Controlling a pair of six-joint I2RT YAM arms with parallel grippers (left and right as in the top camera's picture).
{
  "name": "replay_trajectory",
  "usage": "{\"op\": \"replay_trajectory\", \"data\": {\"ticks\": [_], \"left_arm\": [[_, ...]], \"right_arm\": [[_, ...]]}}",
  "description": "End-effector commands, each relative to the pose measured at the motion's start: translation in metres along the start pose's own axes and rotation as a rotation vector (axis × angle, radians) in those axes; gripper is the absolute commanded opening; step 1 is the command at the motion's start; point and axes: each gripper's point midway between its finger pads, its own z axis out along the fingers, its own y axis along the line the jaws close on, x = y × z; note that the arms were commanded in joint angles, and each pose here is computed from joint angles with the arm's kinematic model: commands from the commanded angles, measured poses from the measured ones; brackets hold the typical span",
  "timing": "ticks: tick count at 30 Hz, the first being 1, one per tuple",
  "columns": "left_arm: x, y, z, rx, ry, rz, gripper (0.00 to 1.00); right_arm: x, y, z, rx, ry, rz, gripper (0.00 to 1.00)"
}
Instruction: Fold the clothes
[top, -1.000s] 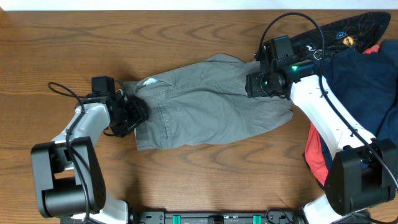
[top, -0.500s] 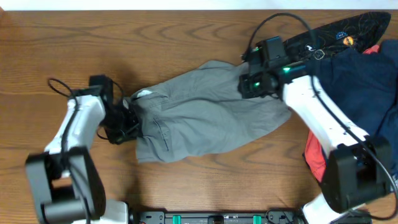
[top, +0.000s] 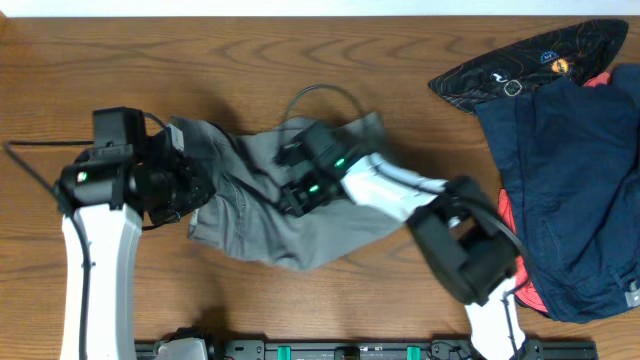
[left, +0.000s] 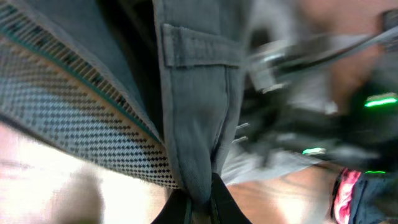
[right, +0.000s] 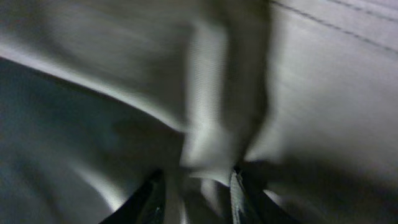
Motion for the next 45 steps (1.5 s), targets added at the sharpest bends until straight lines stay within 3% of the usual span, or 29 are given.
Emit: {"op": "replay_trajectory", "data": {"ticks": [1, 7, 12, 15, 19, 27, 38, 39, 41, 42, 45], "left_arm": [[-0.010, -0.020, -0.022, 0.075, -0.088, 0.050, 0.06], [0.002, -0.026, -0.021, 0.102, -0.045, 0.054, 0.06], [0.020, -0.037, -0.008, 0.109, 0.026, 0.110, 0.06], [0.032, -0.049, -0.003, 0.122, 0.060, 0.165, 0.06], [0.041, -0.070, 0.002, 0.157, 0.072, 0.256, 0.06], [0.062, -0.109, 0.030, 0.191, 0.147, 0.343, 0.06], [0.100, -0.158, 0.122, 0.196, 0.313, 0.456, 0.07], [0.099, -0.161, 0.128, 0.202, 0.309, 0.461, 0.14], [0.089, -0.167, 0.135, 0.222, 0.276, 0.464, 0.51], [0.079, -0.170, 0.135, 0.236, 0.247, 0.458, 0.64], [0.039, -0.175, 0.127, 0.273, 0.140, 0.427, 0.74]], "right_arm": [[0.019, 0.038, 0.031, -0.124, 0.055, -0.016, 0.37], [-0.025, 0.023, -0.004, 0.053, -0.059, -0.022, 0.50], [-0.052, -0.034, -0.105, 0.309, -0.153, 0.118, 0.55], [-0.041, -0.073, -0.167, 0.441, -0.160, 0.212, 0.59], [0.004, -0.113, -0.207, 0.511, -0.039, 0.315, 0.56], [0.076, -0.151, -0.184, 0.514, 0.123, 0.422, 0.52], [0.108, -0.157, -0.151, 0.514, 0.129, 0.461, 0.48], [0.108, -0.158, -0.153, 0.518, 0.123, 0.474, 0.48], [0.105, -0.159, -0.159, 0.523, 0.110, 0.495, 0.51], [0.103, -0.160, -0.166, 0.536, 0.104, 0.509, 0.52], [0.095, -0.166, -0.200, 0.626, 0.074, 0.543, 0.54]]}}
